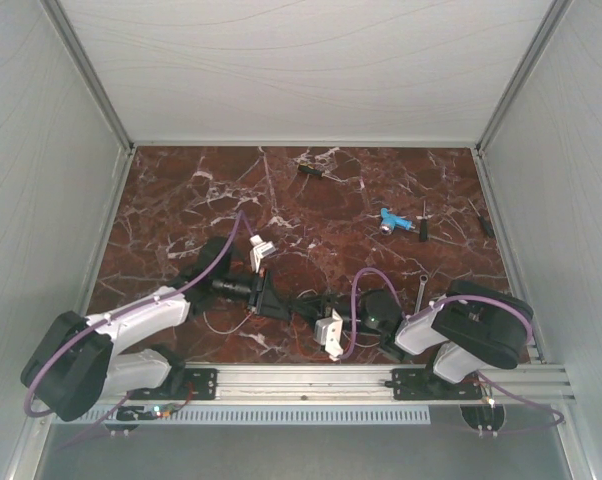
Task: Zip-tie the wires
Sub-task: Tie the cable at the center of the board.
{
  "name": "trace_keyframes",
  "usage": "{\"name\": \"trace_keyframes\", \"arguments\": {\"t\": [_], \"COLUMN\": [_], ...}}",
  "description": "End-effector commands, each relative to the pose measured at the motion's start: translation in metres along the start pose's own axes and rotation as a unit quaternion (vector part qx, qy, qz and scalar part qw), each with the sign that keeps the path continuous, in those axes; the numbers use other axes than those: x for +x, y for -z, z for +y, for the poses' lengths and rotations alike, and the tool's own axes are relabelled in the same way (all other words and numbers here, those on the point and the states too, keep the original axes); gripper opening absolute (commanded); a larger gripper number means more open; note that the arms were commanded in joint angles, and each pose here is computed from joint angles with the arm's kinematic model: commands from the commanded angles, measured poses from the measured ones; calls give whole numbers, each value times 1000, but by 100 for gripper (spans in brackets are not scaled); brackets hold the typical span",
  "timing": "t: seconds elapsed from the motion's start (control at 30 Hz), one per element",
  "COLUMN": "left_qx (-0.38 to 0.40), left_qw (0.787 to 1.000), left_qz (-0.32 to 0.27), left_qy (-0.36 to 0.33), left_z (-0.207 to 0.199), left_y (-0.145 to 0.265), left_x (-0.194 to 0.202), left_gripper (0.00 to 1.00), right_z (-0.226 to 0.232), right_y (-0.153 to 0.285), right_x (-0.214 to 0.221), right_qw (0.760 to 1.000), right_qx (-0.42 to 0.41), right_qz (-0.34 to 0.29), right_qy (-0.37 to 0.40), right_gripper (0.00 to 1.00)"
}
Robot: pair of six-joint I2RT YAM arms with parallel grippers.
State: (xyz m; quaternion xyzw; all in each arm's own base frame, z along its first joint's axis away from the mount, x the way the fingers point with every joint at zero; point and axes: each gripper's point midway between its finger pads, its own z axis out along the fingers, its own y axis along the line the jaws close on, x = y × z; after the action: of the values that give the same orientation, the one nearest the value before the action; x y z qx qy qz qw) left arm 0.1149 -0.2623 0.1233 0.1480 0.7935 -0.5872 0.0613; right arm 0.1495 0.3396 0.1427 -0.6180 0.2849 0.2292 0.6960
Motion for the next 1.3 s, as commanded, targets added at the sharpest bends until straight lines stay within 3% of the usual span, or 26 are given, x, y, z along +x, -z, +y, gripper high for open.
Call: {"name": "trace_keyframes", "arguments": {"t": [0.0,0.33,0.47,0.8,1.27], "left_qx": [-4,-15,-45,-69,-6], "left_qw": [998,998,996,987,976], "left_qz": [-35,-44,-55,-109,-141], "left_qy": [-42,-49,-54,-98,-166], "left_z": [-13,-17,-13,-17,-31], "left_y": [4,8,13,21,15], "left_x": [-25,-24,-25,-41,-54], "left_gripper": [24,54,60,60,46], "right_z": [-4,-8,-7,-3,3], "right_y": [-4,-4,-4,-4,-4], "right_x": [-16,-11,-11,-9,-6], "right_qw": [999,1000,999,998,997], "right_qx": [8,18,15,1,-26], "right_qz": [-33,-24,-26,-29,-26], "right_qy": [8,-9,-20,-50,-69], "right_gripper": [0,0,0,0,0]}}
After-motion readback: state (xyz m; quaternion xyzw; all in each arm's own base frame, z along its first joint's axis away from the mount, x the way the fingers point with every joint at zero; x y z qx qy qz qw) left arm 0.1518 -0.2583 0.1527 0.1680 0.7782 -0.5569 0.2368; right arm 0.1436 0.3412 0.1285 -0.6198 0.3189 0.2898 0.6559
